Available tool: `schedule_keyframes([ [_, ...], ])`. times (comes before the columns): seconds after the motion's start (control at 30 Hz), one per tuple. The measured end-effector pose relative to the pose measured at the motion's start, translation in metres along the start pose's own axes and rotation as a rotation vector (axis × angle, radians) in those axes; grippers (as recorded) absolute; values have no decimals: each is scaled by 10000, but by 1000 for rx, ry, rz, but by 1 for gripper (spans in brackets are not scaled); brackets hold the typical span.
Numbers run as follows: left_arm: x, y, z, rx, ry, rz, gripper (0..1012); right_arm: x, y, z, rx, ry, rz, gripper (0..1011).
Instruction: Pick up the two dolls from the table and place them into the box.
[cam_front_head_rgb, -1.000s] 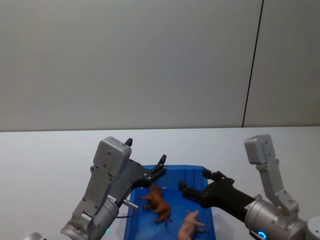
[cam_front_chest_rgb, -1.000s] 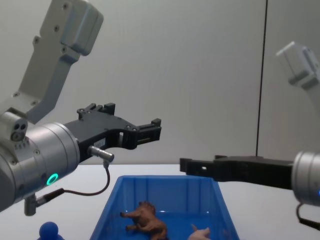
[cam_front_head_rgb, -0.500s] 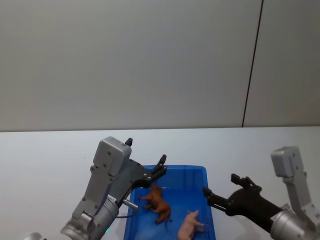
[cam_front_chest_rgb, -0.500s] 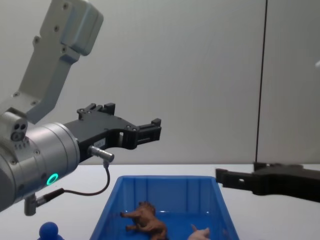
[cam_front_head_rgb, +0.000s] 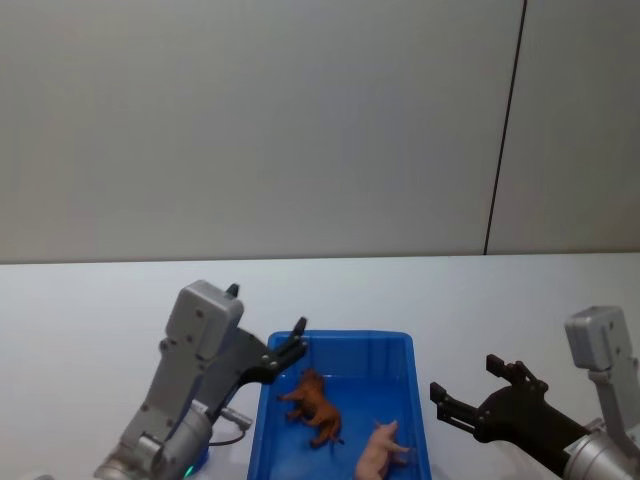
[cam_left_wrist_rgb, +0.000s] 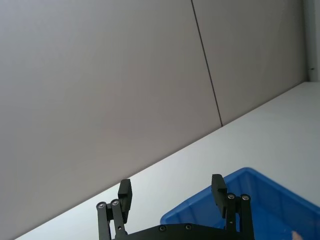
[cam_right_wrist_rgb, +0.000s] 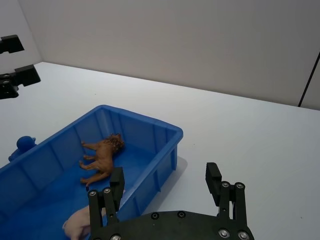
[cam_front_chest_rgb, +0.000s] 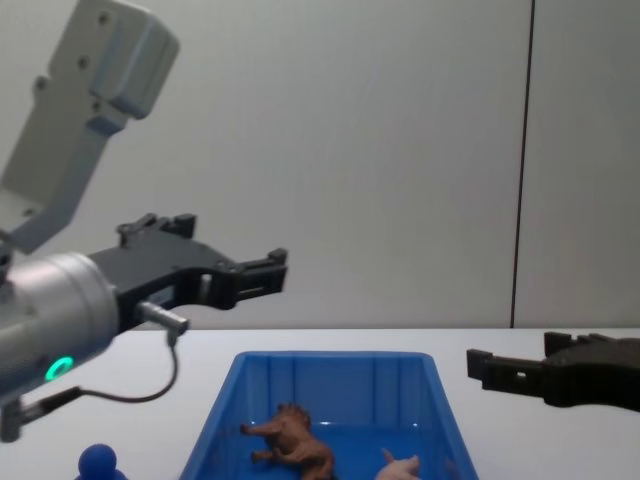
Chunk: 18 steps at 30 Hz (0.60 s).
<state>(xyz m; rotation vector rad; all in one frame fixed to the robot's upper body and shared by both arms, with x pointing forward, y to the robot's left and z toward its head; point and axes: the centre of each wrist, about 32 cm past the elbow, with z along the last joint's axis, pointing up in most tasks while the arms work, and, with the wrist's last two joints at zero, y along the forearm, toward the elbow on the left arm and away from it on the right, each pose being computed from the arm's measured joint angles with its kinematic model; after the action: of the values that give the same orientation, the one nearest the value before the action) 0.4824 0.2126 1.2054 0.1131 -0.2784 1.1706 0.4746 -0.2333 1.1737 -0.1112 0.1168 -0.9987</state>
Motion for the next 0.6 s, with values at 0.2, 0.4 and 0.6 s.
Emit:
schedule_keyframes([
  [0.2,68,133,-23,36,-11,32,1004,9,-27,-8,1,-6,-6,1001],
  [0.4,150,297,-86,74,-1,60,1004,14,-46,-17,0,-10,-11,1001],
  [0.6,222,418,-188,98,32,70,1004,18,-57,-21,0,-12,-14,1001],
])
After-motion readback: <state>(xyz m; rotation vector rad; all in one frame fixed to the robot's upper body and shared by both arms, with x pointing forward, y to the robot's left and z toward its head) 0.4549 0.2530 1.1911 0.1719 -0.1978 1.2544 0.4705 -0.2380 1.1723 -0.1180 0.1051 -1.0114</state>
